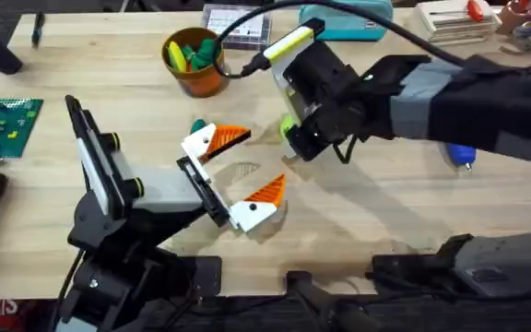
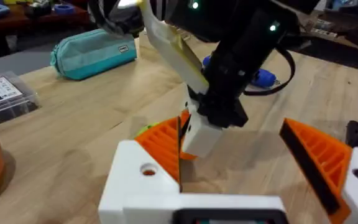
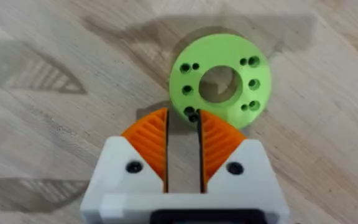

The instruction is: Pick up the gripper from the table and insert it into the empty holder that is missing its gripper. Then pick up a screw, insert it into the mounting hole, and use the screwdriver to tighten it. Finally, clean up the table by picking up the vegetable and placing it into the bucket.

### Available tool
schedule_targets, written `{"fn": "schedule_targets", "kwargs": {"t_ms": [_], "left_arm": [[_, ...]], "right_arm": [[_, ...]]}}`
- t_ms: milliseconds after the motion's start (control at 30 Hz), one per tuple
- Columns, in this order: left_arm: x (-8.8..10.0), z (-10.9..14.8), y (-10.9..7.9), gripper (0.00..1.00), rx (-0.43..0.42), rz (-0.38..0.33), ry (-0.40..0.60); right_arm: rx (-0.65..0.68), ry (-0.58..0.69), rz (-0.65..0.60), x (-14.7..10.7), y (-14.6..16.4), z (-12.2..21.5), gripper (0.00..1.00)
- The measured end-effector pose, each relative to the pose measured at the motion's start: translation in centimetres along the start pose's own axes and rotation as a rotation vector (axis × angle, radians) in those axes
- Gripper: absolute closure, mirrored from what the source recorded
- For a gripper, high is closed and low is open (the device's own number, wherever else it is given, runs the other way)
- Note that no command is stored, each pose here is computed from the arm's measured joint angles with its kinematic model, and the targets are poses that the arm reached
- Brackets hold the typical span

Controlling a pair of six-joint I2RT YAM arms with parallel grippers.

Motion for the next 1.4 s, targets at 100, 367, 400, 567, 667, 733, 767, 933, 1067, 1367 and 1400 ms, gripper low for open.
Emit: {"fn": "schedule_targets", "kwargs": {"t_ms": [100,367,400,567,667,733,767,933,1067,1367,1400], "left_arm": [[0.00,0.00,0.00,0.016,0.000,0.000,0.000],[0.01,0.00,0.00,0.016,0.000,0.000,0.000],[0.00,0.00,0.00,0.016,0.000,0.000,0.000],[0.00,0.00,0.00,0.016,0.000,0.000,0.000],[0.01,0.00,0.00,0.016,0.000,0.000,0.000],[0.00,0.00,0.00,0.016,0.000,0.000,0.000],[0.01,0.00,0.00,0.016,0.000,0.000,0.000],[0.01,0.00,0.00,0.016,0.000,0.000,0.000],[0.00,0.00,0.00,0.016,0.000,0.000,0.000],[0.00,0.00,0.00,0.016,0.000,0.000,0.000],[0.00,0.00,0.00,0.016,0.000,0.000,0.000]], "right_arm": [[-0.003,0.006,0.006,-0.04,-0.01,-0.20,0.736],[-0.003,-0.002,0.015,0.07,0.01,-0.21,0.736],[-0.001,-0.006,0.015,0.12,0.03,-0.20,0.736],[0.002,-0.017,0.014,0.29,0.09,-0.23,0.736],[-0.002,-0.006,0.016,0.21,0.07,-0.58,0.736],[-0.002,-0.008,0.018,0.25,0.09,-0.61,0.736],[-0.002,-0.007,0.018,0.25,0.09,-0.63,0.736],[-0.004,-0.008,0.018,0.26,0.08,-0.64,0.736],[-0.005,-0.006,0.018,0.23,0.06,-0.64,0.736],[-0.005,-0.006,0.018,0.22,0.06,-0.64,0.736],[-0.005,-0.006,0.018,0.22,0.06,-0.64,0.736]]}}
Point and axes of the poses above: each hand's point on the last joint's axis, 136 mm out from that joint toward the fingers, its own z axis back along the fingers, its own y axis along the line the jaws close on, x = y × z, the point moved 10 cm from there along z, back along the fingers, and after that the axes turned 15 degrees about -z, right-handed, at the moved point
